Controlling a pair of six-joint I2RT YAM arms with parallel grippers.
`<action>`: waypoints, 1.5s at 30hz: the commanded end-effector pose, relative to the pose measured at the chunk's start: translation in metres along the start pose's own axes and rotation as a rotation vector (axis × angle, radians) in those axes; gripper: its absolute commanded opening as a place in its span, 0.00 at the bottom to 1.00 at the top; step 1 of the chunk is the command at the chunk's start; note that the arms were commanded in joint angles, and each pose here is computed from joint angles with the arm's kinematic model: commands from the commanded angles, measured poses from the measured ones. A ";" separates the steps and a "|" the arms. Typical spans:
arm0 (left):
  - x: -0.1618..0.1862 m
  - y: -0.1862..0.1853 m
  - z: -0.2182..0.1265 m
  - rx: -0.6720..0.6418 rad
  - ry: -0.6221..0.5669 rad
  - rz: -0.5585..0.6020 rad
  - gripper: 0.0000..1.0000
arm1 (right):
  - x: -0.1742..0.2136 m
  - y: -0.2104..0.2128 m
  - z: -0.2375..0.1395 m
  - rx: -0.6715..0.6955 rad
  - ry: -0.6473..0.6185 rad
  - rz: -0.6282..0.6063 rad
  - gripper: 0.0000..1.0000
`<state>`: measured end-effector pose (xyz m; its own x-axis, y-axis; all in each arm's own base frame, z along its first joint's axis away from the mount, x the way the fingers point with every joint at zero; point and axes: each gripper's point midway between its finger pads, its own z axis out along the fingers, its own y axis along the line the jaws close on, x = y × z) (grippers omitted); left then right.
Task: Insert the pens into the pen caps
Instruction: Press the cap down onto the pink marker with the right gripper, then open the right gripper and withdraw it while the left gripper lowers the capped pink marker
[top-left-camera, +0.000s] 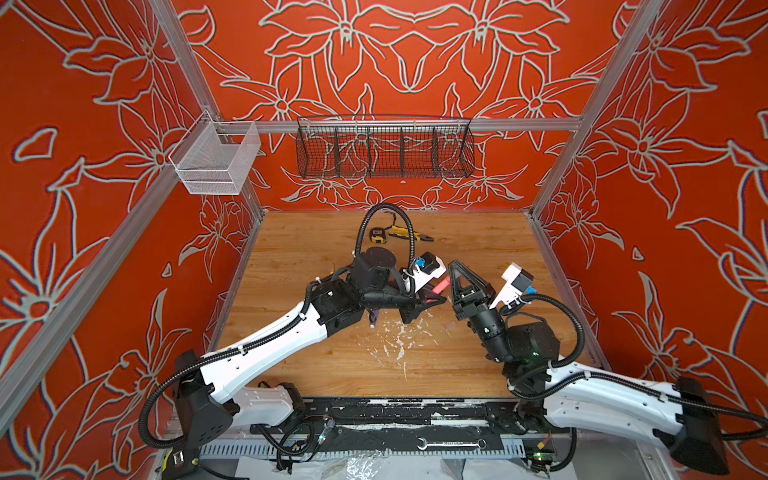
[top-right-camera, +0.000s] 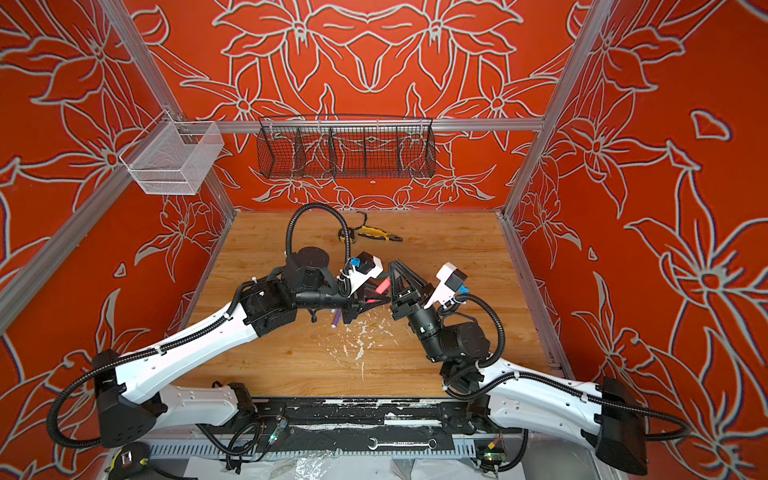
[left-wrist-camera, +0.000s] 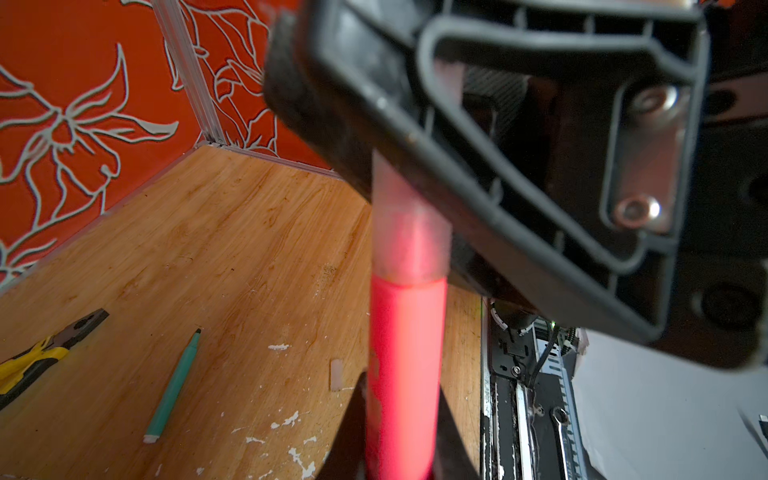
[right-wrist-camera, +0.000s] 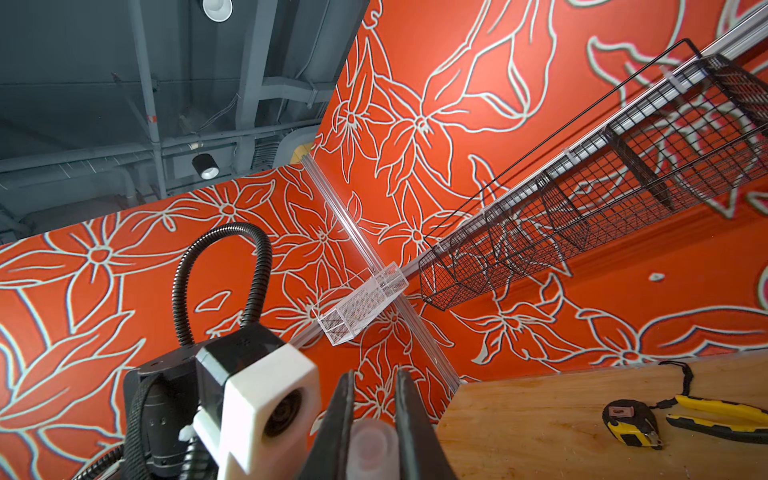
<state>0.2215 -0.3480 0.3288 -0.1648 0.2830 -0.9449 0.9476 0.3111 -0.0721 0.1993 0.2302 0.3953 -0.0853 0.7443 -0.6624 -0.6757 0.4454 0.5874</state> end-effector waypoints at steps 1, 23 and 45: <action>-0.176 0.076 -0.081 -0.438 -0.619 0.071 0.00 | 0.149 0.039 -0.069 -0.310 0.604 0.018 0.00; -0.161 0.121 -0.140 -0.616 -0.777 -0.010 0.00 | 0.168 0.076 -0.079 -0.492 0.689 -0.042 0.00; 0.233 0.156 -0.067 -0.919 0.189 -0.721 0.00 | 0.001 -0.121 -0.086 0.604 0.414 -0.802 0.84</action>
<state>0.3156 -0.1946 0.1557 -0.6032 -0.0465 -0.7963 0.2597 0.9324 -0.2512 0.2007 0.1869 0.3073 -0.1053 0.1105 -0.9883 -0.4171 0.8973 0.1447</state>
